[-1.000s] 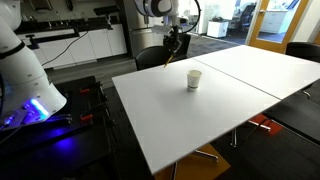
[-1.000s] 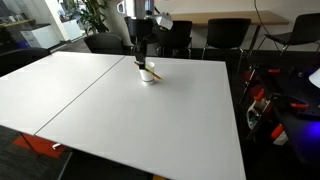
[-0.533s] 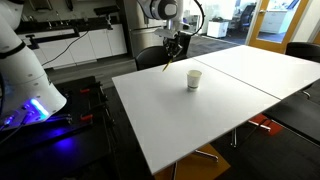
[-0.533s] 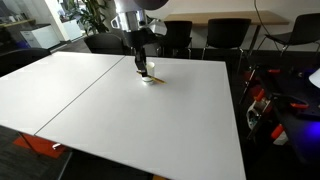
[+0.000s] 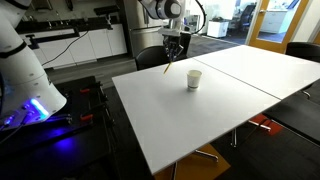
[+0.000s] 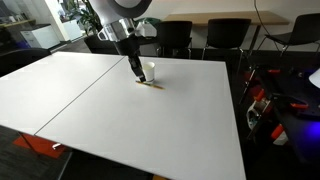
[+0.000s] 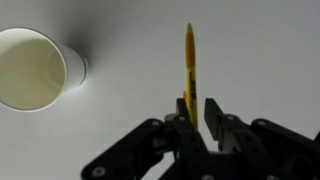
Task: Put the pen on the table
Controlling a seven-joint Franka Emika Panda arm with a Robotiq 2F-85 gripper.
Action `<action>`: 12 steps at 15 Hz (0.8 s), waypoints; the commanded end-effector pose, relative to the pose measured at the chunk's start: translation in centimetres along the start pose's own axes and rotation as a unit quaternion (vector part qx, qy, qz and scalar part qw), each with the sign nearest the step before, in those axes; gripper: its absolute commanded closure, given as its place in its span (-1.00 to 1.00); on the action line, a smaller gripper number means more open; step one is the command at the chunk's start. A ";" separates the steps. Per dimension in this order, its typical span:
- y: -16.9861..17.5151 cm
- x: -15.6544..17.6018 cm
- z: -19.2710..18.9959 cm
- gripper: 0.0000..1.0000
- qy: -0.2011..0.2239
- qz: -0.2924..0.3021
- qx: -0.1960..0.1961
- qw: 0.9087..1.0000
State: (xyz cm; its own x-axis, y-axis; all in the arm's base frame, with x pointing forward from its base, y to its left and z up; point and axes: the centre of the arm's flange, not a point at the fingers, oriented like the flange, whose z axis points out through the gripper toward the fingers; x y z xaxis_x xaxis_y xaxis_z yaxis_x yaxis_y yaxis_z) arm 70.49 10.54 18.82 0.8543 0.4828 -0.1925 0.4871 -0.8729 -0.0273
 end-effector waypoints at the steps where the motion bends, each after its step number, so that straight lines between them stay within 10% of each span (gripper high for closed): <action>1: 0.6 3.0 -0.2 -0.14 -0.023 -0.026 -0.018 0.999; 7: 0.5 1.9 -1.0 -0.99 -0.029 -0.006 -0.040 0.999; 12: 0.0 -0.2 -2.3 -1.00 0.010 0.011 -0.088 0.996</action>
State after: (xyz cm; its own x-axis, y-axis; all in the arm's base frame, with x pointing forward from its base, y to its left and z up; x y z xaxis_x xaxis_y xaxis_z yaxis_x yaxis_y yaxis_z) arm 72.81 10.64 19.30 0.8483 0.4865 -0.2091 0.5096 -0.8573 0.0728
